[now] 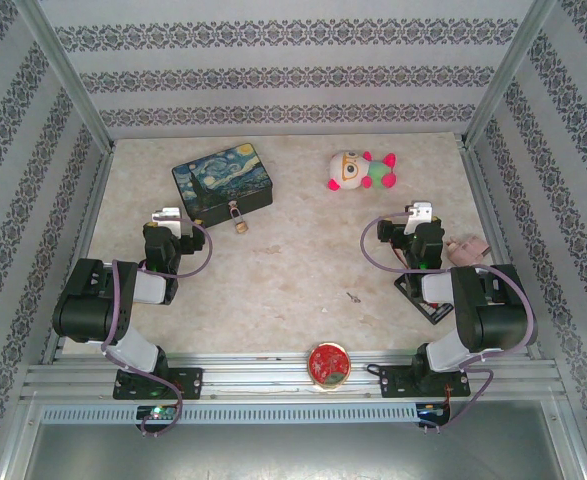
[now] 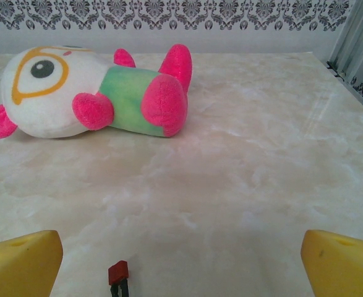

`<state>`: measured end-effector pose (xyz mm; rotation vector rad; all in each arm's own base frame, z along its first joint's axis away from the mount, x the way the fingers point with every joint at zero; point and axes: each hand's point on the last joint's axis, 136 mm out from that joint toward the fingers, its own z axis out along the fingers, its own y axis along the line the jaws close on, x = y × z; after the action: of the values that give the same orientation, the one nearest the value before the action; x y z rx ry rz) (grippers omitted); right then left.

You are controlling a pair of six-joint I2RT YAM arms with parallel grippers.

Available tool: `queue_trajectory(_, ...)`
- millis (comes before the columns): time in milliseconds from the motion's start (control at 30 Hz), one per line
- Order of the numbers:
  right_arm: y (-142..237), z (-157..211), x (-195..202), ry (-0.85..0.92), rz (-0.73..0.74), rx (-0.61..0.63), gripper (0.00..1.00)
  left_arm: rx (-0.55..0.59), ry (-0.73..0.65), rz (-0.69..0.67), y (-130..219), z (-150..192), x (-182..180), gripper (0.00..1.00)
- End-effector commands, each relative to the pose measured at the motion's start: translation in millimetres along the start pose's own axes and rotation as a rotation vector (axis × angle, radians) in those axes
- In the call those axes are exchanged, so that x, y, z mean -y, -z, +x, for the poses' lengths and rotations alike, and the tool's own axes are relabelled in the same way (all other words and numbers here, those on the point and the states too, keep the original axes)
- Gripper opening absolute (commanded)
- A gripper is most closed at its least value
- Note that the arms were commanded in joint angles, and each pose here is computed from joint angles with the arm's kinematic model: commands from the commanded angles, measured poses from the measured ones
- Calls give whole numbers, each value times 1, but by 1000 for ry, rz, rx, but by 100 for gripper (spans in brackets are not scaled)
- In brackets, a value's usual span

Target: Unlock the padlock with the key

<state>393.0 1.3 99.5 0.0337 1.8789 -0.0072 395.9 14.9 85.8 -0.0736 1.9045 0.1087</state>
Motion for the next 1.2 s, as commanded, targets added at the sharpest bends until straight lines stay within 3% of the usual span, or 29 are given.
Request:
queue_trajectory(0, -3, -9, -2, -2, -14, 24, 98, 5, -6, 8, -2, -4, 2, 99)
queue_trajectory(200, 0, -14, 1, -6, 11, 35, 98, 13, 10, -36, 0, -9, -6, 99)
queue_trajectory(433, 11, -33, 3, -3, 27, 30, 98, 50, 59, -142, 25, -44, -28, 99)
queue_trajectory(600, 18, -46, 3, -11, 52, -5, 98, 70, 142, -187, 40, -75, -37, 99)
queue_trajectory(733, 22, -63, 2, -137, 60, -57, 98, 32, 253, -217, 37, -92, -42, 99)
queue_trajectory(933, 9, -84, -39, -247, -86, -184, 98, -72, 377, -191, 12, -108, -31, 99)
queue_trajectory(1167, -22, -91, -124, -270, -275, -312, 98, -221, 410, -149, -30, -97, -12, 99)
